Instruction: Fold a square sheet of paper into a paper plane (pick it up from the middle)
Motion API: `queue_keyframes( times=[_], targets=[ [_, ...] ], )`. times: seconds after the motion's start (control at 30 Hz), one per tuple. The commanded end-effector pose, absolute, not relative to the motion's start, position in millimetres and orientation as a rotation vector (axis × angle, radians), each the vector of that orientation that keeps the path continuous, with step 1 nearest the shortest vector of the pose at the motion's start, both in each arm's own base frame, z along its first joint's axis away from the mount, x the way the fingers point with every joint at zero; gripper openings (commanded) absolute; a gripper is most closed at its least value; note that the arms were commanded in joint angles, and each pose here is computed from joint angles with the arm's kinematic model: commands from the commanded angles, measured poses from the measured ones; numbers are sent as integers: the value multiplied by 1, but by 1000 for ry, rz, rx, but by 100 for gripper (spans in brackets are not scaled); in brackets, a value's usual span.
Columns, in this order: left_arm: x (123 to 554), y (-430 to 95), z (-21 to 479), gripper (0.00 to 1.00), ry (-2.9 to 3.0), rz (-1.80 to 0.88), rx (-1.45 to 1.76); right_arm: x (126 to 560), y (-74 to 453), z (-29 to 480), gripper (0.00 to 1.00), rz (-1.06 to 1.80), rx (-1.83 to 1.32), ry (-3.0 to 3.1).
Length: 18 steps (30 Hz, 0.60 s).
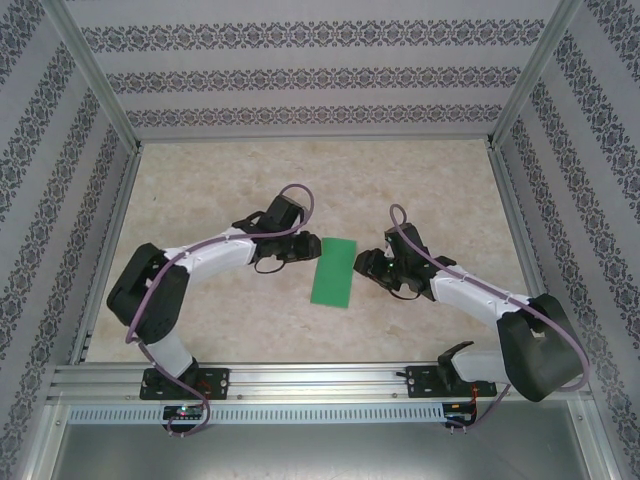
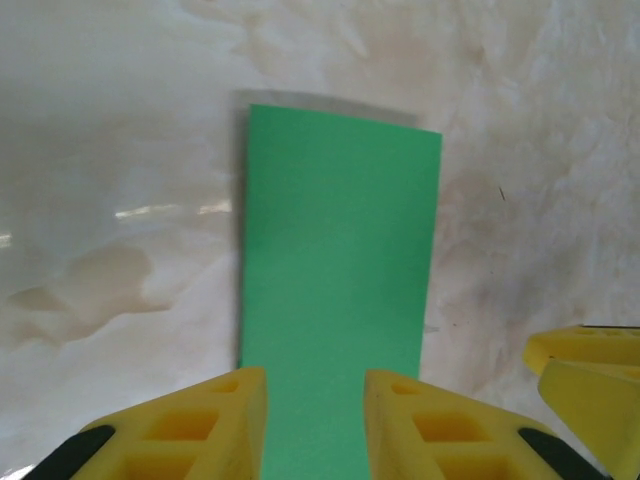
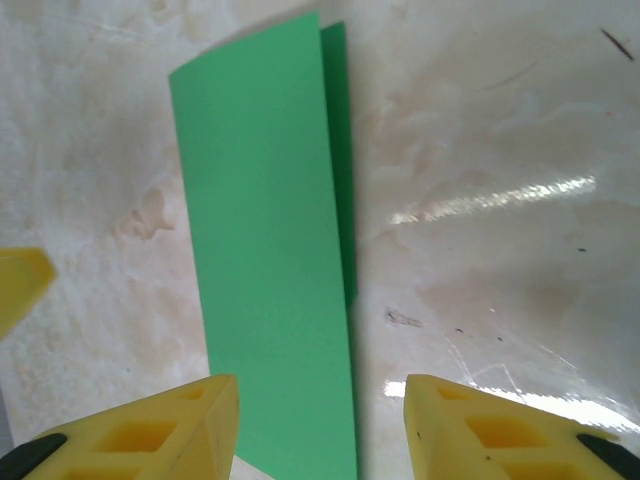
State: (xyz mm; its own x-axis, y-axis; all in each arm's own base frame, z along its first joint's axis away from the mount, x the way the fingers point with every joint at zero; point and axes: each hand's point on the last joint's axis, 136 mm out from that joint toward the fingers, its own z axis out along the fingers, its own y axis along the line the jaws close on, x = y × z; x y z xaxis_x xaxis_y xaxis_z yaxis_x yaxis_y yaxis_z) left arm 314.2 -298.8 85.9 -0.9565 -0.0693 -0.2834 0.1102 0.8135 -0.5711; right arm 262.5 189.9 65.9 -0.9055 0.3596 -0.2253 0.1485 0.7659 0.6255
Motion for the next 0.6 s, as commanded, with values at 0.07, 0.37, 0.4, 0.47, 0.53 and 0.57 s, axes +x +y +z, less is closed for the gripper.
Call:
queue_keyframes(
  times=[0.07, 0.37, 0.4, 0.47, 0.53, 0.57],
  targets=[
    [310, -326, 87, 31, 2741, -949, 151, 266, 198, 65, 47, 965, 386, 2595],
    [315, -333, 63, 26, 2791, -953, 112, 264, 215, 54, 45, 1008, 328, 2643],
    [315, -334, 61, 26, 2794, -951, 115, 265, 217, 53, 45, 1009, 322, 2646],
    [316, -334, 57, 25, 2808, -941, 113, 265, 219, 51, 45, 1002, 317, 2653],
    [316, -335, 53, 25, 2819, -936, 112, 265, 220, 47, 45, 999, 319, 2659],
    [317, -334, 51, 24, 2818, -933, 114, 266, 221, 46, 45, 999, 323, 2661]
  ],
)
